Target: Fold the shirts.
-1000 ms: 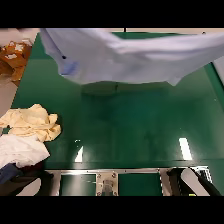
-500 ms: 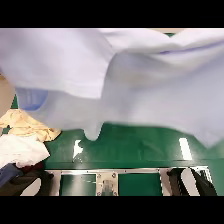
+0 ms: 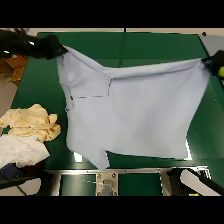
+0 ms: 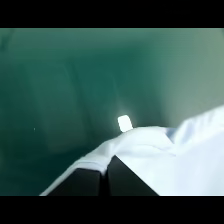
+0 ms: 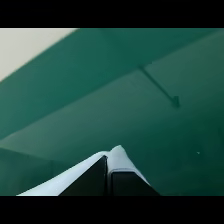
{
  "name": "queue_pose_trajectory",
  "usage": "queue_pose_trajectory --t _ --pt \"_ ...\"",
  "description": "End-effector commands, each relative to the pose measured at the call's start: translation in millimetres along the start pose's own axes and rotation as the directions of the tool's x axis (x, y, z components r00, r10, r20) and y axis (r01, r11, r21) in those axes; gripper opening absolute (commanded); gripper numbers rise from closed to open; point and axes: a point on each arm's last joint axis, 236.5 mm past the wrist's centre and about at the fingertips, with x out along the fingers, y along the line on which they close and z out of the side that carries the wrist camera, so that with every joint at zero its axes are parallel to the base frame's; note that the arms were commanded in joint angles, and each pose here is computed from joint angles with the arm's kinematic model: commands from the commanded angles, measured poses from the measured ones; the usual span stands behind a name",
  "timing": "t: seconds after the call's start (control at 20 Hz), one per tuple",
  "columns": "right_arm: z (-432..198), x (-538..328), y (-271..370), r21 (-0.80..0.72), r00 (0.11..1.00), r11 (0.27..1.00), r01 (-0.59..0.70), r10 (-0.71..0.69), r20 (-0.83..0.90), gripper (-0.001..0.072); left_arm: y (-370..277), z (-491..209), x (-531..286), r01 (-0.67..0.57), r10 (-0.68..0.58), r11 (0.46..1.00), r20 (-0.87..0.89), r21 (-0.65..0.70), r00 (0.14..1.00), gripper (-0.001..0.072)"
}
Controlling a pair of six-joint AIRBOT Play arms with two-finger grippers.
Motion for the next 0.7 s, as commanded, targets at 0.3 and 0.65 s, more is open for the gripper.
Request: queue_pose_trajectory --t 0.3,0.65 --pt "-25.8 161.7 -103.1 0.128 0.983 0.988 0.083 -0.06 -0.172 0.0014 101.9 14.2 122.4 0.022 0.008 0.981 0.153 -0.192 0.988 0.0024" --pt "-25.3 154.3 -89.0 0.104 0.962 0.994 0.016 0.013 -0.273 0.0013 115.5 -14.7 118.9 -0.039 0.041 0.993 0.017 -0.112 0.999 0.0024"
